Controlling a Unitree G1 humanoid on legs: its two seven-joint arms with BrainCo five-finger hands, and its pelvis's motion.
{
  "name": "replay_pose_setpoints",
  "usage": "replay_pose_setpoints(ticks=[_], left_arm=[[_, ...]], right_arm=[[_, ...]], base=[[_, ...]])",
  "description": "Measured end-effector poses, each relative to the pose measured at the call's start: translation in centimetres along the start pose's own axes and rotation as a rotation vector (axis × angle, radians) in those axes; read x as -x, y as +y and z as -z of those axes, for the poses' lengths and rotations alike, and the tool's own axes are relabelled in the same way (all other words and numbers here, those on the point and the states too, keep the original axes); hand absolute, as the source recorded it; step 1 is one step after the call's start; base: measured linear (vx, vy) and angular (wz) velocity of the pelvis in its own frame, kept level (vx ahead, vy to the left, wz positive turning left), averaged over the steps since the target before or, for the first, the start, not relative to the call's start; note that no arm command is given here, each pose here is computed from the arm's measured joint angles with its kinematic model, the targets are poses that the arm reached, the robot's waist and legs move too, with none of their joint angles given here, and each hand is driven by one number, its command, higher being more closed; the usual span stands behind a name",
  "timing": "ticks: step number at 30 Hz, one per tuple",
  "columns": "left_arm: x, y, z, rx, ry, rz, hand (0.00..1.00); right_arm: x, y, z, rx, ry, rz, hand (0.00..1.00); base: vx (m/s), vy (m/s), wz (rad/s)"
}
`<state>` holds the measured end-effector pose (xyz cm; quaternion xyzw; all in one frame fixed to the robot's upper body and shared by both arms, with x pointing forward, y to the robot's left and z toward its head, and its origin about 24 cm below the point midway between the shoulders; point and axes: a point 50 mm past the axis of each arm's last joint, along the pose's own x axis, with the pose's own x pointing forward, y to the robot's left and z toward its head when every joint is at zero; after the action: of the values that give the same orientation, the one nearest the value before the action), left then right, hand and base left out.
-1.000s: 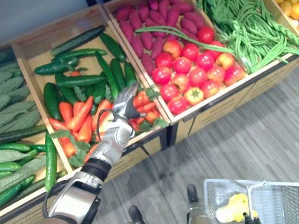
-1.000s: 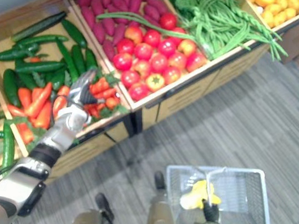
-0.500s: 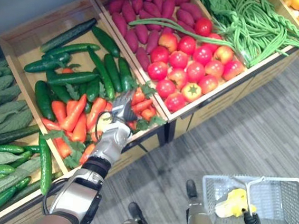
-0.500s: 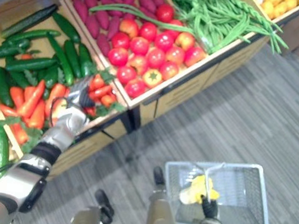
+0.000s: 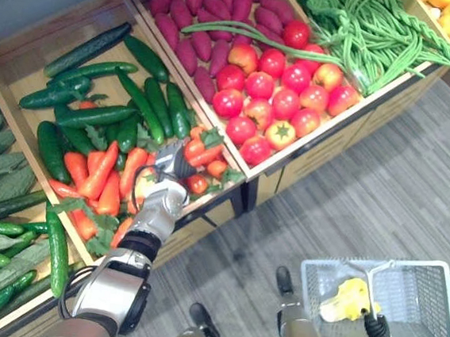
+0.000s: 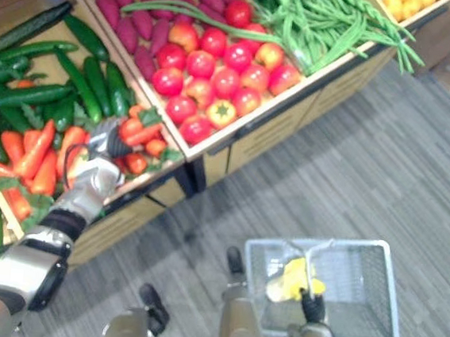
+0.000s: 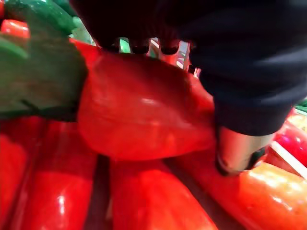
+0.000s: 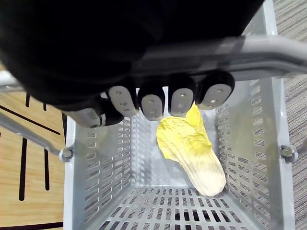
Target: Pick vegetable in the basket
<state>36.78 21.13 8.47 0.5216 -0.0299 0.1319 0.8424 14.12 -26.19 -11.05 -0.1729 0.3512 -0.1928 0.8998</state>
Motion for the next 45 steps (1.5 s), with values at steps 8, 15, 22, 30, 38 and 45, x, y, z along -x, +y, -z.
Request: replay_pose_setpoints(ticks=[8,15,22,30,38,45], left_arm=[[0.2,-0.4,0.6,-0.005,0.027,0.015,1.00],[-0.5,2.5,-3.6,-0.010,-0.171,-0.073,1.00],[-0.3,6.1,-5.9,-0.005,-0.315,-0.209,1.00],[1.2,6.3,-6.3,-0.001,-0.384,-0.216,1.00],[4.5,8.7,-9.5,-0.092,-0.694,-0.260,1.00],[11.1,6.0,-14.2,0.041,-1.106,-0.014,1.00]], right_arm=[[0.0,0.0,0.2,0.002,0.008,-0.002,1.00],[0.2,0.0,0.7,0.001,0.027,-0.001,1.00],[0.3,-0.6,1.5,-0.054,0.072,0.044,1.00],[0.7,-1.6,2.9,-0.077,0.144,0.084,1.00],[-1.1,-7.5,-0.5,0.039,0.014,0.220,1.00],[-1.6,-15.0,-9.7,0.206,-0.313,0.384,1.00]], base=[[0.00,-0.001,-0.01],[0.01,0.003,0.23],[-0.02,0.014,0.23],[-0.01,-0.003,0.14],[0.01,0.008,0.03],[0.06,0.015,-0.48]])
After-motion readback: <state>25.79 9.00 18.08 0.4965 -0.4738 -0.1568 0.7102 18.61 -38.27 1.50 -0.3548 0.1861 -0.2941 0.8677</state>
